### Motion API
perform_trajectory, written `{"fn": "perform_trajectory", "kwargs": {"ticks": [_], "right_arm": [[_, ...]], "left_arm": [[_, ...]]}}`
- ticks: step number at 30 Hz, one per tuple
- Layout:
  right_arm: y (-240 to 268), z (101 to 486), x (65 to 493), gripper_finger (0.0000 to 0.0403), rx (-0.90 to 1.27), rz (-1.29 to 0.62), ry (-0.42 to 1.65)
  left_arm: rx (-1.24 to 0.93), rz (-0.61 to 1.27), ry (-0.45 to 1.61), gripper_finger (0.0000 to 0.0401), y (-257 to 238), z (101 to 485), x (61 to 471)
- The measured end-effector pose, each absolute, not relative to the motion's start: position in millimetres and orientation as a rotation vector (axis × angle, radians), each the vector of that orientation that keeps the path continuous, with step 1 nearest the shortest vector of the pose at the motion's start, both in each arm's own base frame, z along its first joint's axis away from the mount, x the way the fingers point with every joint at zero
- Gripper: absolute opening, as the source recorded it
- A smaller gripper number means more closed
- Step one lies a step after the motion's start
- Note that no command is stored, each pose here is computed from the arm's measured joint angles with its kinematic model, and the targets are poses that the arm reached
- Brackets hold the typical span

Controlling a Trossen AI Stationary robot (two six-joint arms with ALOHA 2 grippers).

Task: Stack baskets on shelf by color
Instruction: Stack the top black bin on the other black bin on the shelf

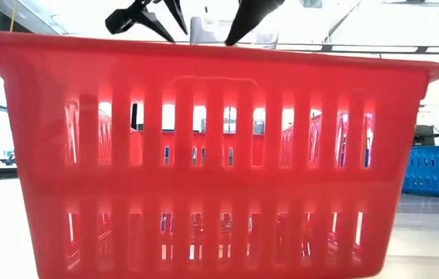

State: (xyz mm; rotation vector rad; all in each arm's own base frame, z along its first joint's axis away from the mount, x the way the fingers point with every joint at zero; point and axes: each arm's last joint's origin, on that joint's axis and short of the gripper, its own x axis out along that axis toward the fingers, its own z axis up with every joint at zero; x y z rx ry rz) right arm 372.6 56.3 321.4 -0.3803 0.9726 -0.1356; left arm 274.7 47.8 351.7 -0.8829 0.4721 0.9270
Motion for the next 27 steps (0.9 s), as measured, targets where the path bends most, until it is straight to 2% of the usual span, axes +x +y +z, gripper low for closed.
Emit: {"fn": "perform_trajectory", "kwargs": {"ticks": [17,27], "right_arm": [[-10.6,327.6,370.8,0.0000,-0.457,-0.241,1.032],[-47.6,334.9,364.9,0.0000,-0.490,-0.132,1.027]], "left_arm": [[-0.651,0.845,0.365,0.0129,45.9,389.5,240.3],[-0.519,0.812,0.411,0.0129,45.9,391.9,237.2]]}}
